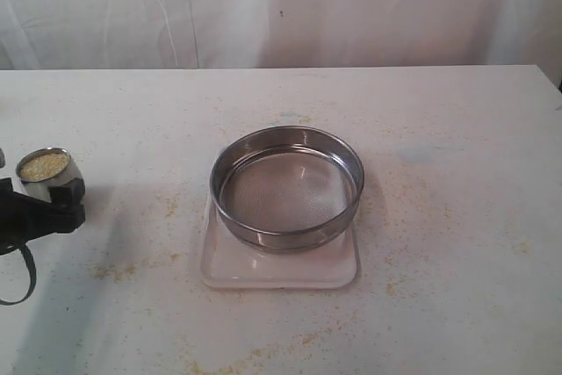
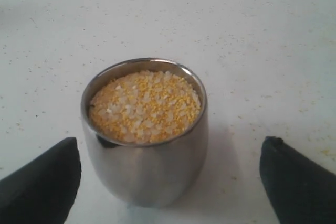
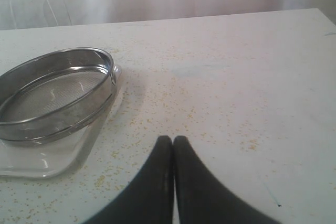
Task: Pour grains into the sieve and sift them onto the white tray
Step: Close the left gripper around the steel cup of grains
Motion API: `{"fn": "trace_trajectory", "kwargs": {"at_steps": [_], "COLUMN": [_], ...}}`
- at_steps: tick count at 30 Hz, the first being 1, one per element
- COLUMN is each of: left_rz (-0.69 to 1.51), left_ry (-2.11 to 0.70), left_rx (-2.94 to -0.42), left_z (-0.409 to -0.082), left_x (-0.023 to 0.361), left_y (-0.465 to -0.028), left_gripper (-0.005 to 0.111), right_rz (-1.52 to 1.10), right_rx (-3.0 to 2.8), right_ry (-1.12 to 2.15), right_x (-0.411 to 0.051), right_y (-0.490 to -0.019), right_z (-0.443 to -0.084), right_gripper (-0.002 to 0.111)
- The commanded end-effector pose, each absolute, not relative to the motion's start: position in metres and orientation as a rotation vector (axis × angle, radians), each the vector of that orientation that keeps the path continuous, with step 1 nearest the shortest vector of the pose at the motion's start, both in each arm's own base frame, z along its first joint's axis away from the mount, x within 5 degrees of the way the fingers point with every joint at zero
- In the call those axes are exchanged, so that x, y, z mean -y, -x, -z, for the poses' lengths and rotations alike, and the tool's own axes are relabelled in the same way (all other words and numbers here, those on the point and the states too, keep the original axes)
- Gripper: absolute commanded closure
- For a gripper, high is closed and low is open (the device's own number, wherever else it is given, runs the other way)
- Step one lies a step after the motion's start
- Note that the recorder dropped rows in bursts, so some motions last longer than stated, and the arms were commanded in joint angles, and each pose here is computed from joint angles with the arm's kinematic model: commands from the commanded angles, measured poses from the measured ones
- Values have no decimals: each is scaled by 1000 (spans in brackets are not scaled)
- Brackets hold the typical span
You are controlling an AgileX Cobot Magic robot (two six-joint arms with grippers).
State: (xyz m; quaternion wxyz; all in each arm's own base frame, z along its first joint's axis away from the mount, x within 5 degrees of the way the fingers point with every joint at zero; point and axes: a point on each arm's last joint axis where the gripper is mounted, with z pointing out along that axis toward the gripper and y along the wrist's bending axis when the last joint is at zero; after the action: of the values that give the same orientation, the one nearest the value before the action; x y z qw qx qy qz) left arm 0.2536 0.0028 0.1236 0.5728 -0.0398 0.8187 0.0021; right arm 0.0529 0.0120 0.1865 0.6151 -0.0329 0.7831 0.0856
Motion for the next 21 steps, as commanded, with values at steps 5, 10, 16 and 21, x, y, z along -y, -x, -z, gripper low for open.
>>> {"fn": "trace_trajectory", "kwargs": {"at_steps": [5,10,16,21], "left_rz": [-34,-38,-36,-39], "left_ry": [149,151,151,157], "left_rx": [-1958,-1984,-1962,-1944], "left_z": [-105,-96,-96,-99], "left_x": [-7,-7,-7,-7], "left_y": [-256,-259,-271,-276], "left_gripper": [15,15,15,15], "right_rz": [-200,-200,-200,-200], "right_rx": [-1799,-1799,-1799,-1799], "right_ry": [67,67,67,67], "right_x": [-12,-12,-12,-12], "right_y": [-53,-53,-53,-53], "right_z": [-185,-185,-185,-185], "right_gripper": [108,108,108,108]}}
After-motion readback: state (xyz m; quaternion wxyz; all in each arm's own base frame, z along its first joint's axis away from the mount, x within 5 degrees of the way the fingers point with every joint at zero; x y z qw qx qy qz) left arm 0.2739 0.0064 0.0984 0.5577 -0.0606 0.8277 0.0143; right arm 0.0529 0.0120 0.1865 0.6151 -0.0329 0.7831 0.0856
